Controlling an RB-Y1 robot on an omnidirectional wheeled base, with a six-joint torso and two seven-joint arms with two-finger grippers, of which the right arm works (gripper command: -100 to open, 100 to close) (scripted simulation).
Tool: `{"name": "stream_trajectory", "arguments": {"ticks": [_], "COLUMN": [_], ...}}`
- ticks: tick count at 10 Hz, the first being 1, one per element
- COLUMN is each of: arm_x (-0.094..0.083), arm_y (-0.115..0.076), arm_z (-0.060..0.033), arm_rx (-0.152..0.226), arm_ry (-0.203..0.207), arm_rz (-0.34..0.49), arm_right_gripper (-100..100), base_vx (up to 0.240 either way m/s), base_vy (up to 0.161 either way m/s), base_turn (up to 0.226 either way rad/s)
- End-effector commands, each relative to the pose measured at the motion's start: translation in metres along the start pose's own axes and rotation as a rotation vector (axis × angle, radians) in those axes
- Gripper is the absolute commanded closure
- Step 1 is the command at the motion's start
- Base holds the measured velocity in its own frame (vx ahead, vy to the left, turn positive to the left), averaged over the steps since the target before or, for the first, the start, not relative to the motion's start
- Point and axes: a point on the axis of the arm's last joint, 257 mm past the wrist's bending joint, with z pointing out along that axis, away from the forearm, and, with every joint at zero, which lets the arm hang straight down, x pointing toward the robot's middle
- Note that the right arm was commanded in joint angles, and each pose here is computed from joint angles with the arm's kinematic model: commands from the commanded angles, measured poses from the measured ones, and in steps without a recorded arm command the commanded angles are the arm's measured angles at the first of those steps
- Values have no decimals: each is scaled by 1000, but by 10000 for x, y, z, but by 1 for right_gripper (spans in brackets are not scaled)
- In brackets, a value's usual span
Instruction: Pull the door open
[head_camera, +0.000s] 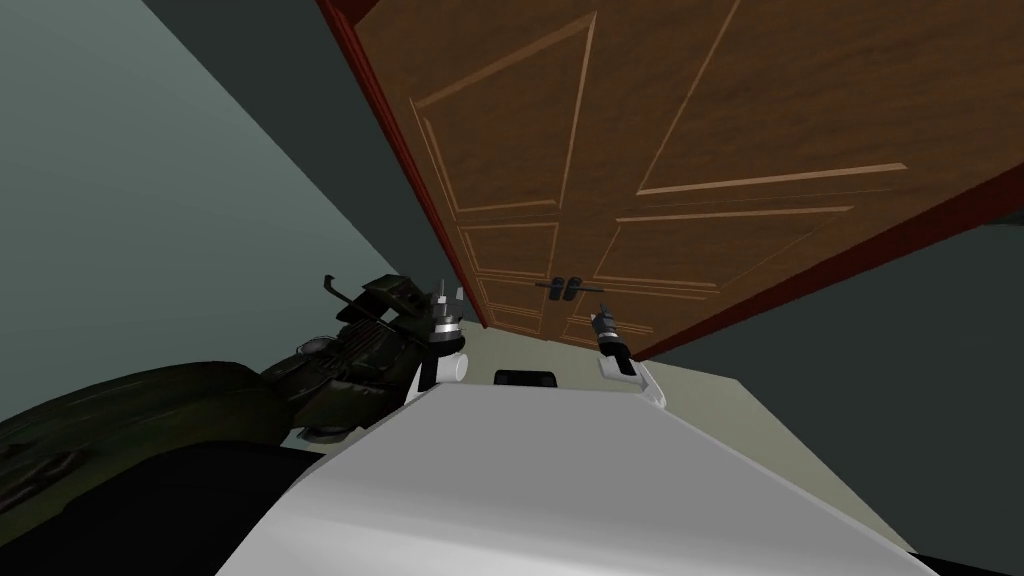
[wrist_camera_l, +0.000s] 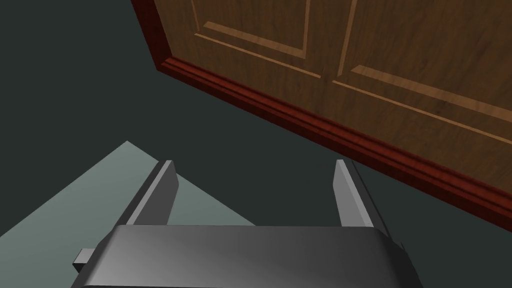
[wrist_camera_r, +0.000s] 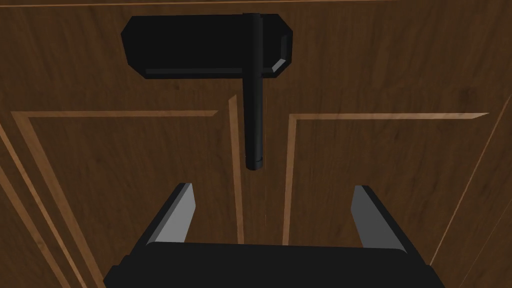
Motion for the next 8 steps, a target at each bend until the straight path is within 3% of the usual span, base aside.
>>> {"name": "stream_trajectory", "arguments": {"ticks": [1, 2, 3, 4, 8], "arm_x": [-30, -19, -280, -347, -930], "arm_y": [-82, -51, -120, -133, -202], "arm_z": [-4, -1, -47, -59, -169], "arm_rx": [20, 12, 28, 32, 52], "arm_ry": [-6, -4, -36, -44, -114], "arm_rz": [7, 4, -4, -7, -22], "arm_right_gripper": [-100, -100, -100, -100, -100], "base_vx": [185, 81, 76, 88, 108], "base_vy": [-2, 0, 20, 29, 5], "base_turn": [35, 7, 55, 25, 50]}}
